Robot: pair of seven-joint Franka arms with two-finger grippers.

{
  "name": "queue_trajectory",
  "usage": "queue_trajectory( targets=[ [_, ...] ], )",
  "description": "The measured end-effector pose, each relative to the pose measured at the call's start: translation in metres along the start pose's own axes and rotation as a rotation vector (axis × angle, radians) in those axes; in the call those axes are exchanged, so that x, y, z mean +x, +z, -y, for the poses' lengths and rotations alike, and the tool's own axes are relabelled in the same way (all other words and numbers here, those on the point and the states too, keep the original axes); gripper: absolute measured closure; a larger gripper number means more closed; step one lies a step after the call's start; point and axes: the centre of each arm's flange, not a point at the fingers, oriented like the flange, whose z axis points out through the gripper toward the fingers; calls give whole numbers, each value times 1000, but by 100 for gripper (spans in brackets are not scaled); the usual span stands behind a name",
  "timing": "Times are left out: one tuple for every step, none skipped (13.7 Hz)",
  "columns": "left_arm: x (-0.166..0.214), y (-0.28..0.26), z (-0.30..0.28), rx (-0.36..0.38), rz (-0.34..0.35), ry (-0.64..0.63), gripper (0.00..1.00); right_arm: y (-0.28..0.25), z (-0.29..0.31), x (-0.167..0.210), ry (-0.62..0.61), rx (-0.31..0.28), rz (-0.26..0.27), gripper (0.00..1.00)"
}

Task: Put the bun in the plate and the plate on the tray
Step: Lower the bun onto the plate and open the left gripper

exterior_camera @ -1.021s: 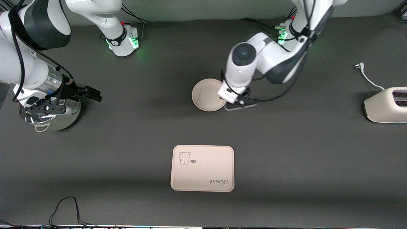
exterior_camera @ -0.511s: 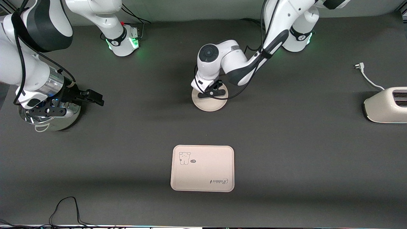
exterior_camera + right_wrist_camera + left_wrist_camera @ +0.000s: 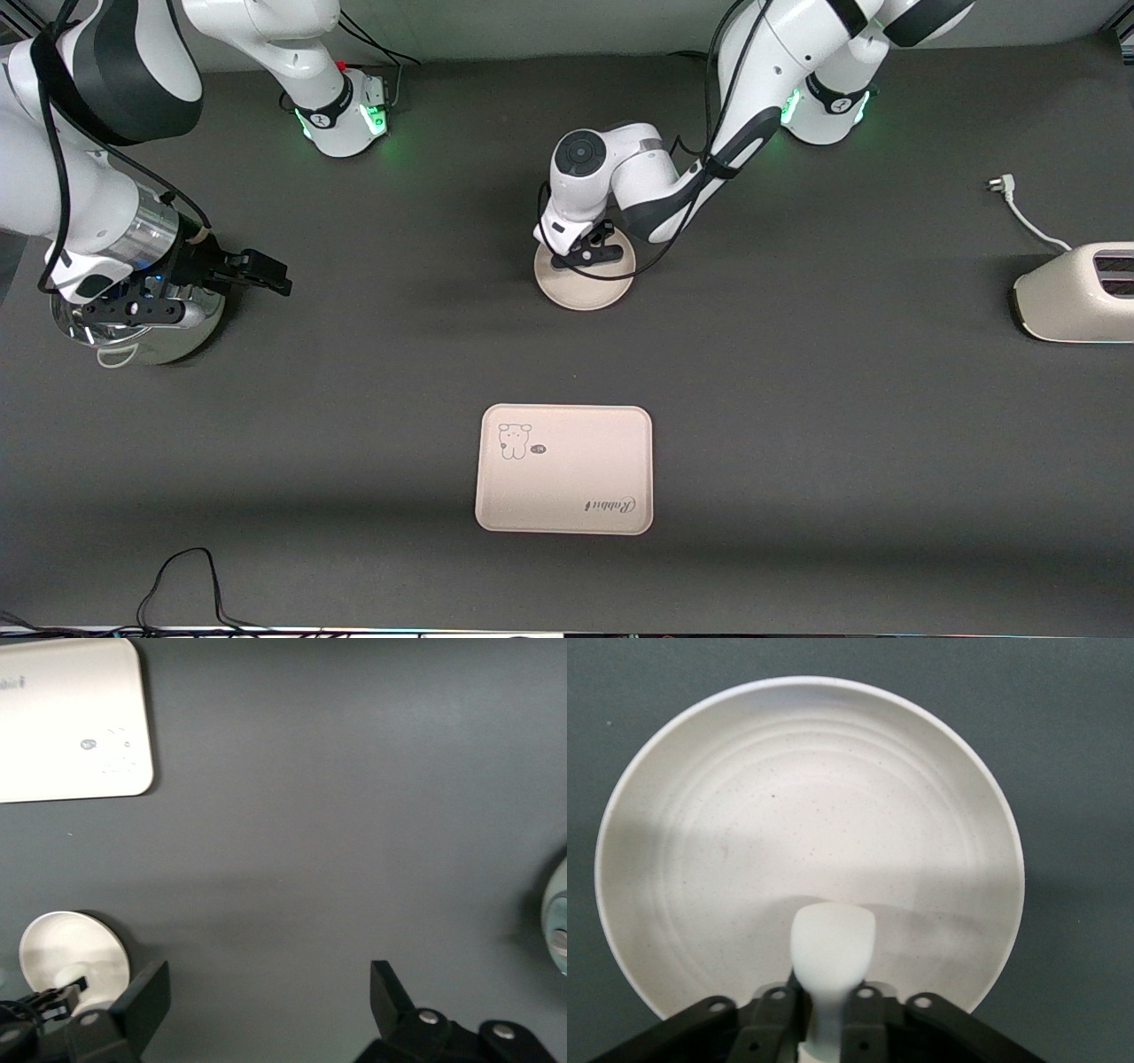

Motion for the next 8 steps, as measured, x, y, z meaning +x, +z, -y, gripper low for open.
queue_trajectory(
  targets=[
    [1, 0, 1, 1, -1, -4, 62, 0, 1, 0, 1, 7, -3, 0],
    [3, 1, 1, 2, -2, -7, 52, 1, 1, 1, 2, 10, -2, 0],
    [4, 1, 2, 3, -2, -9, 40, 2, 1, 2, 3, 11, -4, 0],
    [4, 1, 2, 3, -3, -10, 28, 3, 1, 3, 3, 13, -8, 0],
    [4, 1, 2, 3, -3, -11, 18, 5, 3, 4, 1, 14, -9, 0],
    [4, 1, 2, 3, -3, -11, 6, 7, 6, 5, 4, 15, -10, 0],
    [5, 1, 2, 3, -3, -12, 0, 10, 11, 6, 11, 17, -13, 0],
    [5, 1, 2, 3, -3, -12, 0, 12, 14, 6, 15, 17, -11, 0]
  ],
)
